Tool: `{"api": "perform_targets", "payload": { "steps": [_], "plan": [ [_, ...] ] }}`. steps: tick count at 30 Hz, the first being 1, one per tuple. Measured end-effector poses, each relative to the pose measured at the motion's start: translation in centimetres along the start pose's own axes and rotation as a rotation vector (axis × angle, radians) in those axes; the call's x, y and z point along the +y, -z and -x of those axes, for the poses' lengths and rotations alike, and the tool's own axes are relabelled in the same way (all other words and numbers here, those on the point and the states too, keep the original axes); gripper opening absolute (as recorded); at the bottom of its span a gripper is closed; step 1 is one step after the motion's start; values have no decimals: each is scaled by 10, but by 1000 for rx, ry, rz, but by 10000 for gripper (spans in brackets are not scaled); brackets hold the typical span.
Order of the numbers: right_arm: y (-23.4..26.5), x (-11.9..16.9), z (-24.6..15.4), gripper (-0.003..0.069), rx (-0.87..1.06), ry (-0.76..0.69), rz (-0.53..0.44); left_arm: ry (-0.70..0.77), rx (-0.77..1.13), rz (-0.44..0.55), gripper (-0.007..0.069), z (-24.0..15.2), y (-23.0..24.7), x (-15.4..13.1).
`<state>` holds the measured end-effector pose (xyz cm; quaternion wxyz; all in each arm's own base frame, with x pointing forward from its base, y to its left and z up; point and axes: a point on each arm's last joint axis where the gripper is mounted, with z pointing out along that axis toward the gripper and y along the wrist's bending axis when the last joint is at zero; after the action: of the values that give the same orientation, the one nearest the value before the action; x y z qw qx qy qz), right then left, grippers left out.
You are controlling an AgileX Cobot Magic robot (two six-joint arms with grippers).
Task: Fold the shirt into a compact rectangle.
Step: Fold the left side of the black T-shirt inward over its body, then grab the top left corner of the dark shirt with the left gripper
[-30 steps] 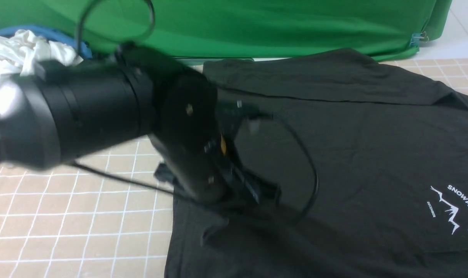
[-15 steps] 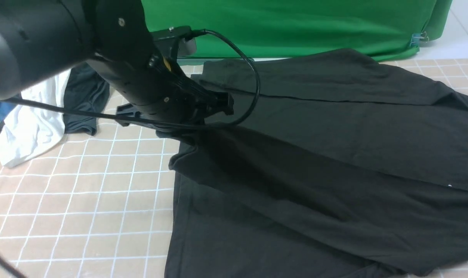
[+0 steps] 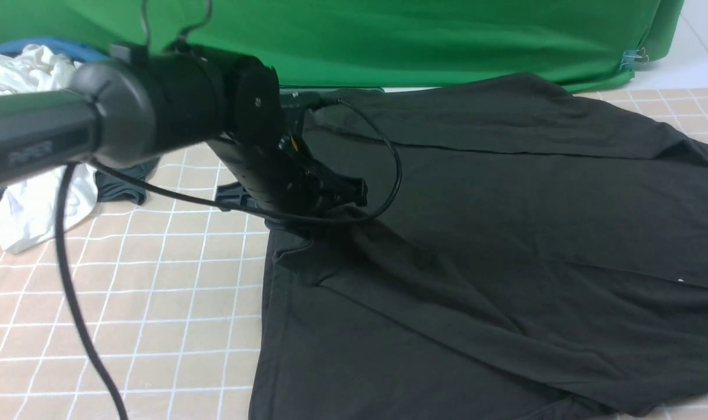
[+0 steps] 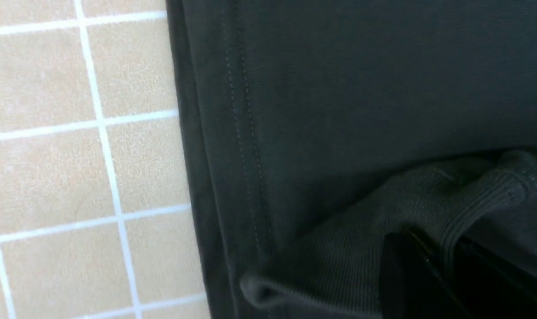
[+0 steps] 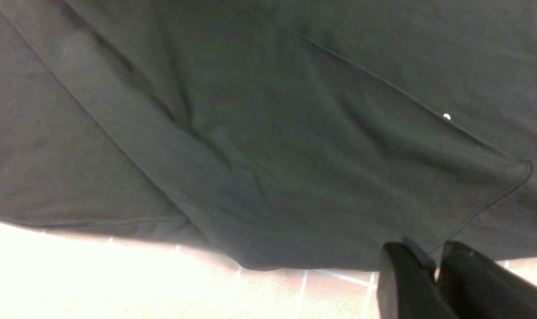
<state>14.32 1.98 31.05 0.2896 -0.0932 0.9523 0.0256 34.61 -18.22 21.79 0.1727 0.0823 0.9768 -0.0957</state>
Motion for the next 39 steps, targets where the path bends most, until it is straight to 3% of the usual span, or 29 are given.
{"api": "perform_targets", "payload": {
  "steps": [7,11,15,19,24,28,39],
  "plan": [
    [0,0,0,162,0,-1,0,-18,-37,94,123,4,-2,9],
    [0,0,0,165,0,-1,0,-2,-93,142,240,11,0,21],
    [0,0,0,165,0,-4,0,105,-117,133,356,25,8,41],
    [0,0,0,165,0,-6,0,208,-178,74,417,48,28,57],
    [0,0,0,165,-5,-8,0,290,-285,-60,446,88,48,67],
    [0,0,1,165,-11,-11,-1,322,-311,-146,449,120,36,68],
    [0,0,1,165,-11,-37,0,325,-360,-175,449,164,-49,76]
  ]
}}
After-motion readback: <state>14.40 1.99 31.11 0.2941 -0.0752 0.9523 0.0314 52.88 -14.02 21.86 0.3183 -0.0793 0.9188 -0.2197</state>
